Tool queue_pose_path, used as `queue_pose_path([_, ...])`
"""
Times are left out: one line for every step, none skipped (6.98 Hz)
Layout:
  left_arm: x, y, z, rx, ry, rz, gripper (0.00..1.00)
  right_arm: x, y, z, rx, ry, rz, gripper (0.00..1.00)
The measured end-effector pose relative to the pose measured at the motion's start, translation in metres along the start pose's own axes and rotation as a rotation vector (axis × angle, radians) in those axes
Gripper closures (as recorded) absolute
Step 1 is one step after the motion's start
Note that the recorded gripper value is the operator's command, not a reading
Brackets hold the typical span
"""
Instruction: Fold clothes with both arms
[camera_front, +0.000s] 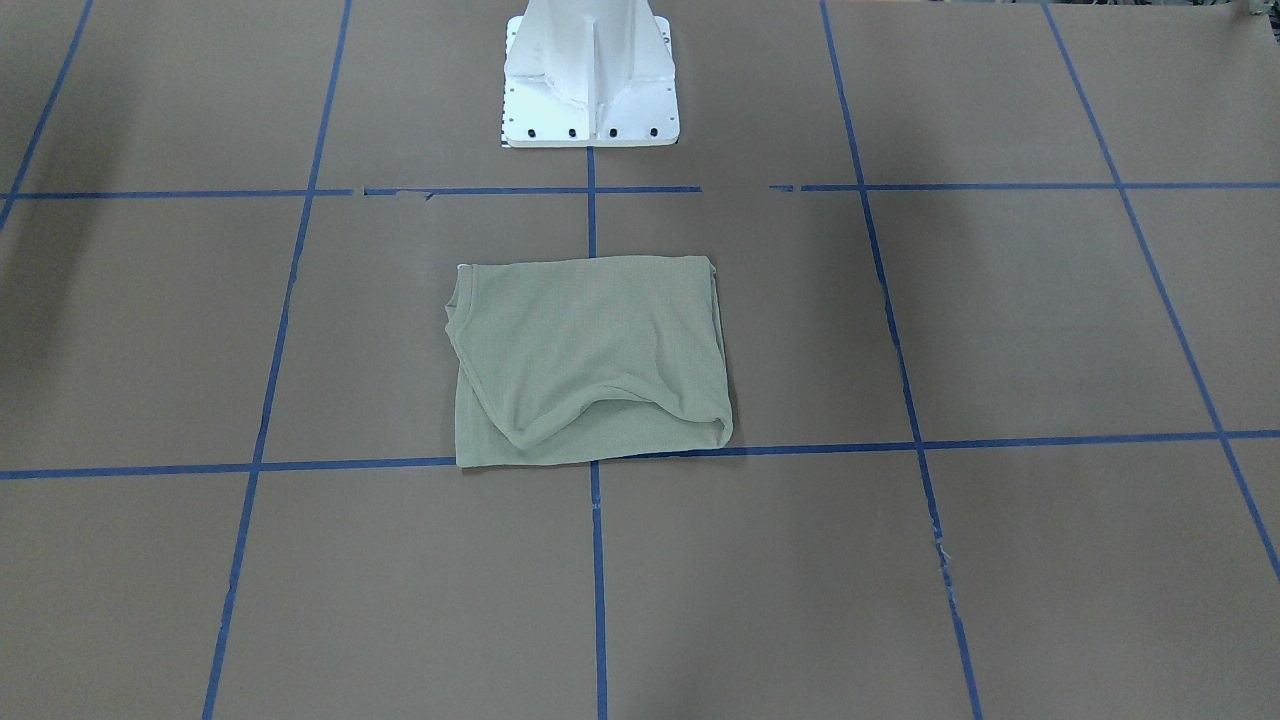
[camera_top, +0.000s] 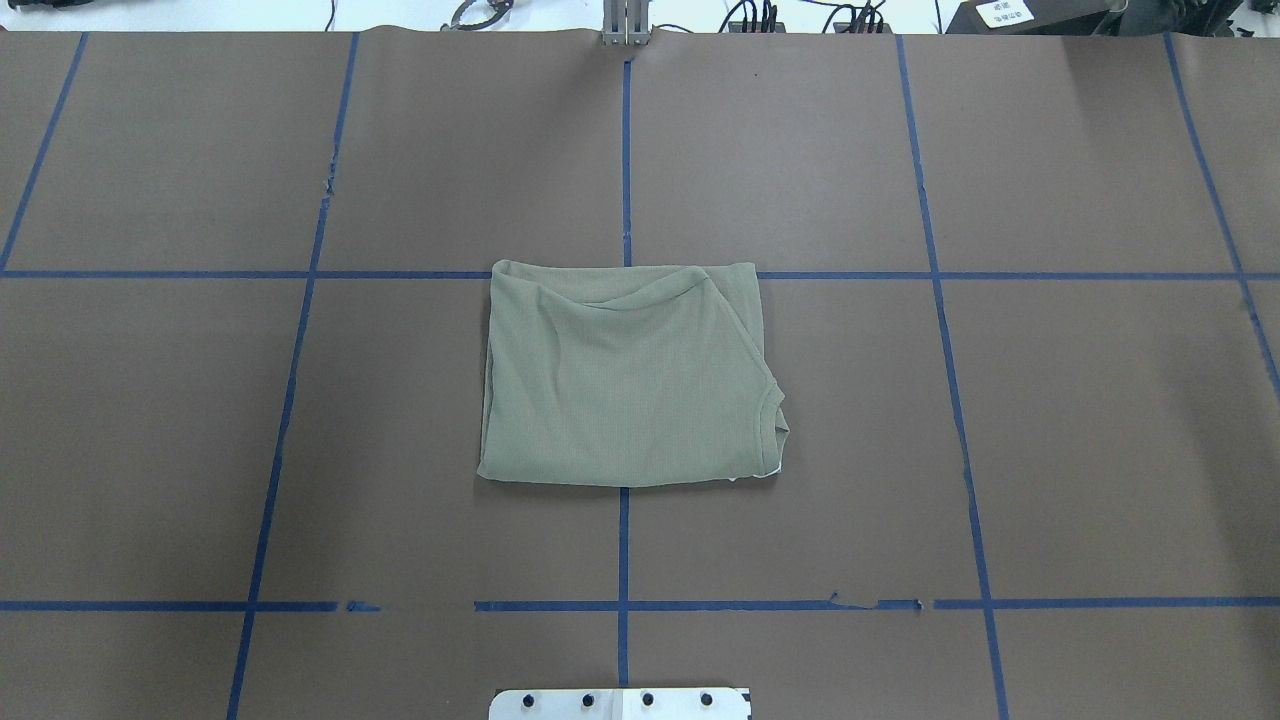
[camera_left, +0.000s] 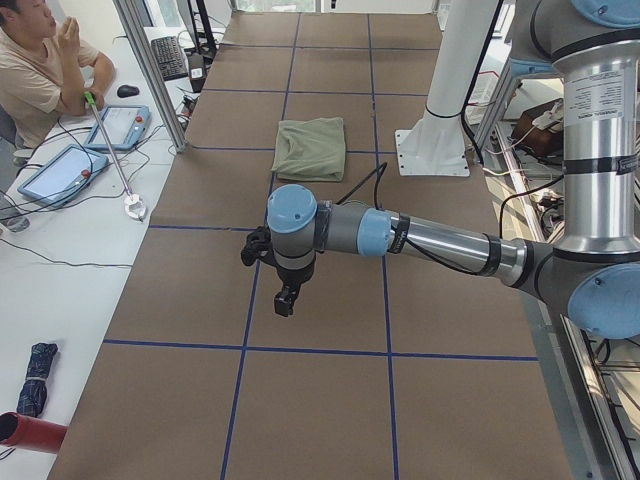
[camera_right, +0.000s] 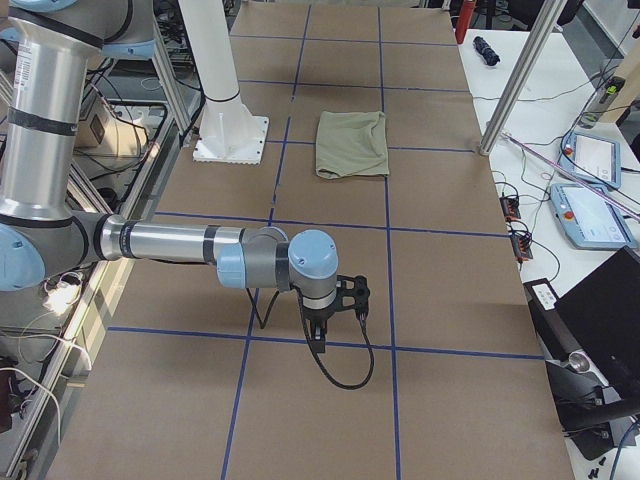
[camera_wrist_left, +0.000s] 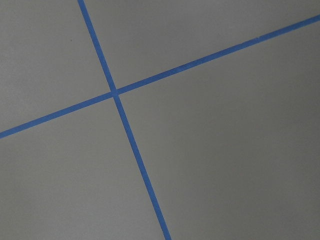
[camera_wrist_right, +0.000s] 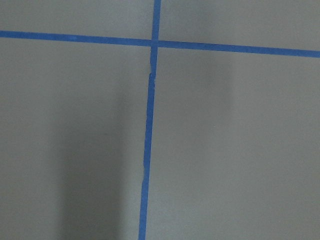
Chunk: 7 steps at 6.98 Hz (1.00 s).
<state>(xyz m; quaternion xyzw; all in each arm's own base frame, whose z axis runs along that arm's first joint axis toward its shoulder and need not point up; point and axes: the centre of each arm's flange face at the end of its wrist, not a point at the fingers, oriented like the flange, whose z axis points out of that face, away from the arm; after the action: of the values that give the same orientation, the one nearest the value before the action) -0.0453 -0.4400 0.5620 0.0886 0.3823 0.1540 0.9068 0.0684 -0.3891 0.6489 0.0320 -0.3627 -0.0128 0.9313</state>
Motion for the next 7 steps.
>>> queue_pose_path([-0.003, 0.008, 0.005, -0.011, 0.003, -0.011, 0.0, 0.0, 0.001, 0.0, 0.0, -0.002, 0.0, 0.0])
queue_pose_path([-0.007, 0.023, 0.013, -0.024, 0.006, -0.025, 0.0, 0.0, 0.001, 0.001, -0.001, -0.004, -0.001, 0.0])
queue_pose_path([-0.015, 0.044, 0.021, -0.036, 0.008, -0.046, 0.0, 0.0, 0.001, 0.001, -0.002, -0.006, 0.0, 0.0])
queue_pose_path([-0.023, 0.062, 0.023, -0.035, 0.003, -0.074, 0.0, 0.001, 0.001, 0.002, -0.002, -0.007, 0.0, 0.0])
queue_pose_path([-0.03, 0.072, 0.019, -0.028, -0.006, -0.101, 0.0, 0.001, 0.001, 0.002, -0.003, -0.007, 0.001, 0.0])
queue_pose_path([-0.034, 0.076, 0.018, -0.025, -0.01, -0.113, 0.0, 0.001, 0.001, 0.003, -0.004, -0.007, 0.001, 0.0])
queue_pose_path([-0.035, 0.077, 0.017, -0.022, -0.011, -0.116, 0.0, 0.001, 0.001, 0.003, -0.004, -0.007, 0.002, 0.0])
